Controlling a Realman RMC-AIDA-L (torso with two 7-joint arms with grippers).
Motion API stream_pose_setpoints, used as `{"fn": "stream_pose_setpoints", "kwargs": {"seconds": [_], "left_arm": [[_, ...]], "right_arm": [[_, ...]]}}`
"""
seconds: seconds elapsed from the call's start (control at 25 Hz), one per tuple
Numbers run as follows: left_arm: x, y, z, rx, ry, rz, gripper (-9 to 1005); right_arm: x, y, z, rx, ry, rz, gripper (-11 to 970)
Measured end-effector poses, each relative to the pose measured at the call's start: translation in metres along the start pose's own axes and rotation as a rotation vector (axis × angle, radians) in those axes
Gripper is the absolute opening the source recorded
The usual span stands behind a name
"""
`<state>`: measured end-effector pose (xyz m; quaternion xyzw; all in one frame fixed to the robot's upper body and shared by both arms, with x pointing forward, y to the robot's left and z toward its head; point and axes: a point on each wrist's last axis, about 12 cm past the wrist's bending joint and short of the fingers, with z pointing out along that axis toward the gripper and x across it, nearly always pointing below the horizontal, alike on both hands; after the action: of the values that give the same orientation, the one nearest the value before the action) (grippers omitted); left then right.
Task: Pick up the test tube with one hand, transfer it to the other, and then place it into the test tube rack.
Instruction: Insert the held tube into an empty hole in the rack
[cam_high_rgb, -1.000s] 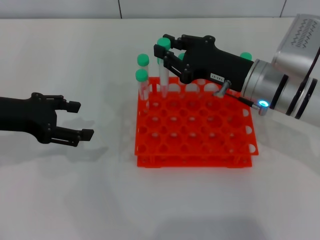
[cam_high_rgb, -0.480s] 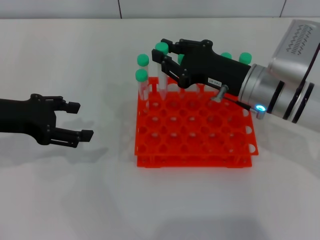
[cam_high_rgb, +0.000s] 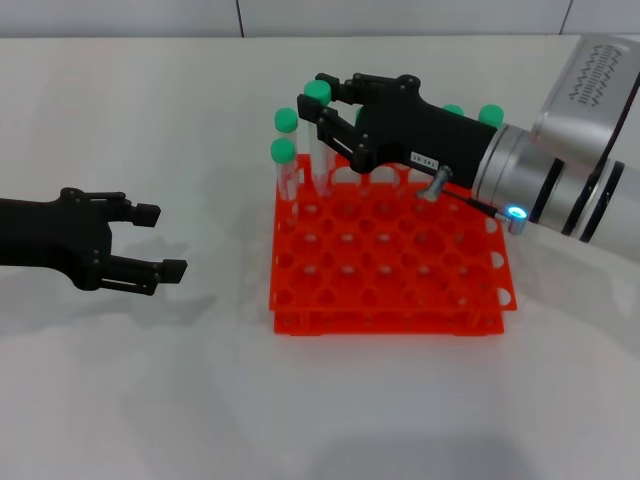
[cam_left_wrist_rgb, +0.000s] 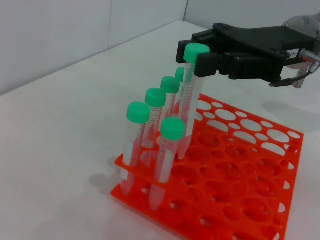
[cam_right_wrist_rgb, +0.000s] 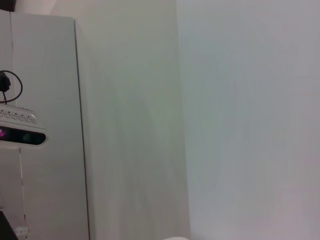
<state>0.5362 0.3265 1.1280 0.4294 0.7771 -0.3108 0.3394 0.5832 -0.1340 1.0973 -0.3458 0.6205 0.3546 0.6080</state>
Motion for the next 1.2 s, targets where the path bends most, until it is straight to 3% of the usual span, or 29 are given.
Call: {"fn": "stream_pose_setpoints", "kwargs": {"seconds": [1.2], "left_arm": [[0.0, 0.0002, 0.0, -0.001, 0.0, 0.0, 881]], "right_arm": [[0.006, -0.0018, -0.0015, 0.021, 0.036, -0.012, 266]]}}
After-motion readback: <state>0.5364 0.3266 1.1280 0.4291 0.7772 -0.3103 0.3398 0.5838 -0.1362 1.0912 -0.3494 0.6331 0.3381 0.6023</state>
